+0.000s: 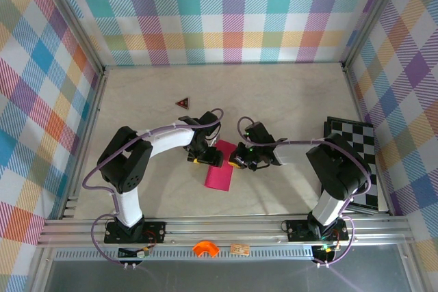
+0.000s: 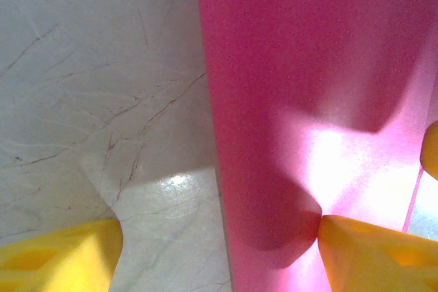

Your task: Fold a paper plane with a square sheet of paper (pick it up from the middle)

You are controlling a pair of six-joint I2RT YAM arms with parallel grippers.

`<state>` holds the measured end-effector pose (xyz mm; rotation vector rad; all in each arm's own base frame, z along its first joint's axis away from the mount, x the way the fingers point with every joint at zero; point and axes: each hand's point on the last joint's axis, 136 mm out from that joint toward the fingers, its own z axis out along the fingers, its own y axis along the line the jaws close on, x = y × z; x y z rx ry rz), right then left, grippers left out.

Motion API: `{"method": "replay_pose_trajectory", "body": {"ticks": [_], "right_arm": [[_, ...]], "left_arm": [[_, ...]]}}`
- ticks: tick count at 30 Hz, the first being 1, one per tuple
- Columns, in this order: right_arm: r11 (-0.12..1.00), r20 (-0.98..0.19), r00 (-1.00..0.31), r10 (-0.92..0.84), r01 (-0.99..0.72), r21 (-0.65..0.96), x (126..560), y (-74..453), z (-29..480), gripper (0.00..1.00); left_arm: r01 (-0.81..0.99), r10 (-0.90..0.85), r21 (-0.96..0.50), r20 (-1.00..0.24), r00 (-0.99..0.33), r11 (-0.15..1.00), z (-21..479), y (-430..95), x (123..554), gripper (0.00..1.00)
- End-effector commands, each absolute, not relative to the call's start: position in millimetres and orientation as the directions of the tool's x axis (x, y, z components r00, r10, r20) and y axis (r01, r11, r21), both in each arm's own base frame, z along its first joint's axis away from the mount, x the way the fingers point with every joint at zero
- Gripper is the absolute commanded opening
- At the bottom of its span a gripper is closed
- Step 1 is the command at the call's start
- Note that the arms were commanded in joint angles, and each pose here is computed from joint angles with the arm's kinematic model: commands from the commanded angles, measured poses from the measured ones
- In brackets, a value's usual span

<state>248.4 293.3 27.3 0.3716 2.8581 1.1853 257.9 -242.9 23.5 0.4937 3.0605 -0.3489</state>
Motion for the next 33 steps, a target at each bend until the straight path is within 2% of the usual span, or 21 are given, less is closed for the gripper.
{"method": "replay_pose_trajectory", "body": {"ticks": [1, 7, 11, 15, 20, 31, 32, 33], "right_arm": [[0.669, 0.062, -0.974, 0.217, 0.195, 0.717, 253.5, 302.4, 30.2, 0.07], [0.72, 0.119, -0.967, 0.225, 0.247, 0.649, 237.5, 289.5, -0.7, 0.06], [0.765, 0.121, -0.969, 0.215, 0.244, 0.596, 225.9, 275.3, -13.0, 0.05], [0.809, 0.099, -0.981, 0.166, 0.193, 0.555, 216.4, 262.9, -12.8, 0.04], [0.831, 0.074, -0.993, 0.097, 0.122, 0.543, 210.3, 245.7, -6.9, 0.04], [0.834, 0.066, -0.998, 0.012, 0.046, 0.549, 214.2, 234.3, -0.7, 0.05], [0.835, 0.069, -0.998, 0.013, 0.049, 0.548, 214.7, 234.7, -1.1, 0.05], [0.836, 0.074, -0.997, 0.018, 0.056, 0.546, 214.3, 234.3, -2.3, 0.05]], "left_arm": [[0.342, 0.343, -0.186, -0.027, -0.939, 0.921, 12.2, -236.6, 255.6, 0.77], [0.331, 0.325, -0.181, -0.061, -0.944, 0.926, 19.0, -237.7, 261.3, 0.77], [0.297, 0.275, -0.2, -0.129, -0.953, 0.934, 34.0, -241.1, 269.1, 0.78], [0.237, 0.183, -0.257, -0.217, -0.959, 0.937, 55.4, -247.0, 278.5, 0.78], [0.15, 0.045, -0.378, -0.271, -0.961, 0.914, 74.4, -256.8, 282.0, 0.76], [0.057, -0.079, -0.573, -0.209, -0.975, 0.817, 69.1, -283.1, 263.2, 0.73], [0.052, -0.078, -0.569, -0.203, -0.976, 0.821, 65.1, -283.5, 260.8, 0.72], [0.057, -0.07, -0.57, -0.198, -0.978, 0.82, 62.8, -286.4, 258.5, 0.68]]}}
